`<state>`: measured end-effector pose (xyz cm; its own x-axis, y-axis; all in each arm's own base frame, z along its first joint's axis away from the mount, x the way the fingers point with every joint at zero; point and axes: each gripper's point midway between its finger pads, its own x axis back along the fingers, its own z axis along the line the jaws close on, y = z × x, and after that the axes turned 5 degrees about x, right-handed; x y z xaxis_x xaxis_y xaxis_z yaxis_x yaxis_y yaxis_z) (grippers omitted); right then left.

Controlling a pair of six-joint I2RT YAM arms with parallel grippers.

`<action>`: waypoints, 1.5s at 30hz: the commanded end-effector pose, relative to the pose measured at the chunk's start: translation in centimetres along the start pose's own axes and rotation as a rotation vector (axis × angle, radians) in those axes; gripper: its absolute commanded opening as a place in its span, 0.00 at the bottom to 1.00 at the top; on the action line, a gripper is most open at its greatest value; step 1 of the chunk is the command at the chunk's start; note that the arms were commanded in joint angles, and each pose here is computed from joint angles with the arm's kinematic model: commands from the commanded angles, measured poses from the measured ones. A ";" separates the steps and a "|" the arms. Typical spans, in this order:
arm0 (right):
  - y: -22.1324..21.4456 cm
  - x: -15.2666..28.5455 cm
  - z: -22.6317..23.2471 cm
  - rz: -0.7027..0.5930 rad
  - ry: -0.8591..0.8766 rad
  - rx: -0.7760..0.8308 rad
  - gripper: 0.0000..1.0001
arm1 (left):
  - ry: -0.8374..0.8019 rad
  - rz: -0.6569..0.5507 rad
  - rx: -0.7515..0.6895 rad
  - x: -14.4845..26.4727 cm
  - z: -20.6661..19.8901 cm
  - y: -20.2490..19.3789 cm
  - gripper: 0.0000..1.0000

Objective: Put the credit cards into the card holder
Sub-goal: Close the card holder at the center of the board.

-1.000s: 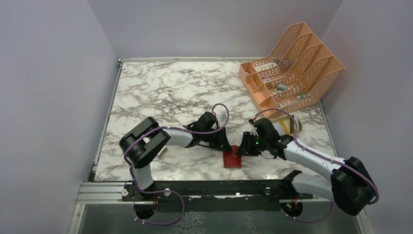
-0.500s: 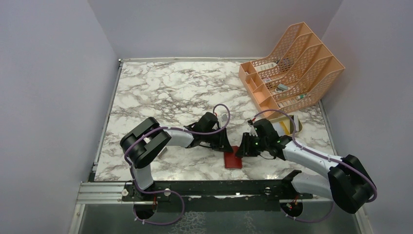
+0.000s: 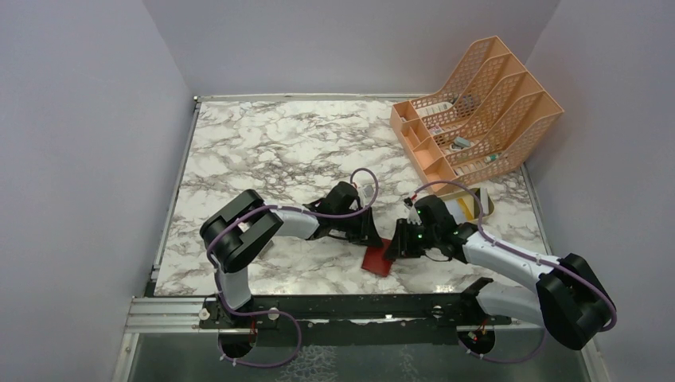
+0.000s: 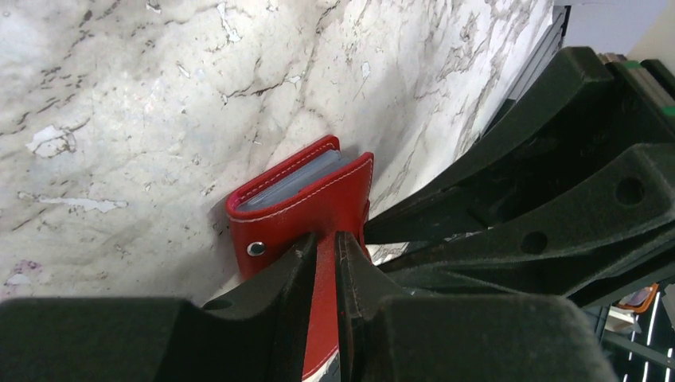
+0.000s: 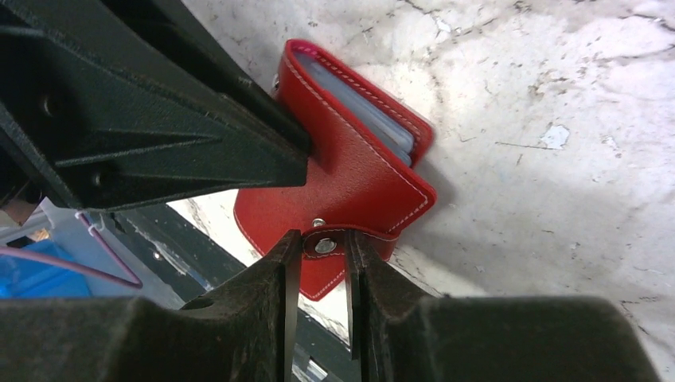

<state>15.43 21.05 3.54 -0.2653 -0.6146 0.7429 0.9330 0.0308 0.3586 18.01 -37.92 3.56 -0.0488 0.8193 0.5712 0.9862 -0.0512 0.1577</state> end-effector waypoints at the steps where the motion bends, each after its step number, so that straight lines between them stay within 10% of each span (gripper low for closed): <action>1: 0.1 0.0 1.9 -0.001 0.101 0.030 0.26 | 0.168 0.082 0.041 -1.2 5.0 -3.2 0.20; 23: -0.1 0.0 0.5 -0.010 0.023 -0.002 0.27 | 0.286 -0.049 -0.049 4.2 1.6 -0.6 0.36; 45: 0.3 0.3 0.1 -0.018 -0.023 -0.017 0.26 | 0.160 0.016 0.039 3.0 3.0 -4.0 0.29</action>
<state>15.11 21.75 3.96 -0.2534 -0.6470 0.7191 0.9390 0.0143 0.3437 15.03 -33.04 2.59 -0.0875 0.6951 0.7135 0.9893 -0.0235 0.1442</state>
